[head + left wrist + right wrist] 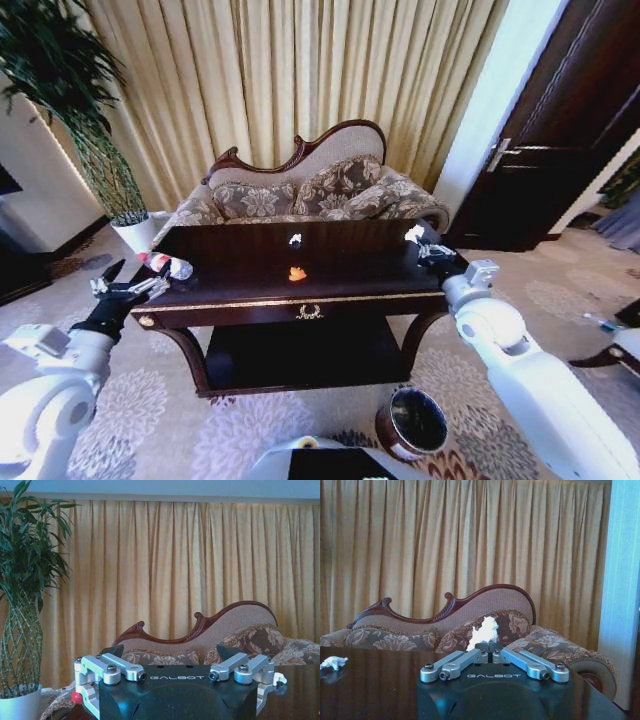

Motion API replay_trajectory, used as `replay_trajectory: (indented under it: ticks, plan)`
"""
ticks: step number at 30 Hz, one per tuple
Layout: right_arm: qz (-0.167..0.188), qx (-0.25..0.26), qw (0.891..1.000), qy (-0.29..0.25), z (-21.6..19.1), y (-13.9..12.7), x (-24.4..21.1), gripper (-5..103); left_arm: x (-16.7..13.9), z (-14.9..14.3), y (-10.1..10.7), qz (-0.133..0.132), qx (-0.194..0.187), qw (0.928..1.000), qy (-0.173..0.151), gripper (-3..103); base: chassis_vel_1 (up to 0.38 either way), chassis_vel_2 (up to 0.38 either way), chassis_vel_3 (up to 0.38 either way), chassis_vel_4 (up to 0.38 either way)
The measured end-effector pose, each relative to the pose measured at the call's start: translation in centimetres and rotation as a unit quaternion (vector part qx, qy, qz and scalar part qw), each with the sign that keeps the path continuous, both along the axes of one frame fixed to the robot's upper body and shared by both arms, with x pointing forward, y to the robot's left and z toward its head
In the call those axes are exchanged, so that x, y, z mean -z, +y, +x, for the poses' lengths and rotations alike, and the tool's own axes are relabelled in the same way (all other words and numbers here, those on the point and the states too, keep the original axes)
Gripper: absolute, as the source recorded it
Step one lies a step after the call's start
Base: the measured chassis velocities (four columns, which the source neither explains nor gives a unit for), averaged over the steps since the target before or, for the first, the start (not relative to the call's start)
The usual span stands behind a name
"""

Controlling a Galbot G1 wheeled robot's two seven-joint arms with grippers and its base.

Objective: Move to the front of the table and place the trash on the table into the trash bin.

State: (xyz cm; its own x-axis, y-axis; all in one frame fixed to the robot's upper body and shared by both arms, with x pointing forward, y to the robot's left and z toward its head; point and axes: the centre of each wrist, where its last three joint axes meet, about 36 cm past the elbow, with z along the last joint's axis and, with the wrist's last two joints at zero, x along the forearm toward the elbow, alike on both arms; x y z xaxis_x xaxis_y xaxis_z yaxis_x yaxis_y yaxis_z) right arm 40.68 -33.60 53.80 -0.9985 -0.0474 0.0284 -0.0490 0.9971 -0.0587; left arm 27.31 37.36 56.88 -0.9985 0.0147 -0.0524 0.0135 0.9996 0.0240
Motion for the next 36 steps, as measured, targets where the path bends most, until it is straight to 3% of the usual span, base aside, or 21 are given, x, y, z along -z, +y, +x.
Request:
replay_trajectory:
  ticks: [36]
  plan:
    - [0.001, -0.002, 1.0, -0.003, -0.8, 0.4, 1.1, 0, 0.3, -0.1, 0.1, -0.005, -0.001, 1.0, 0.001, 100, 0.109, -0.111, -0.108, 0.108]
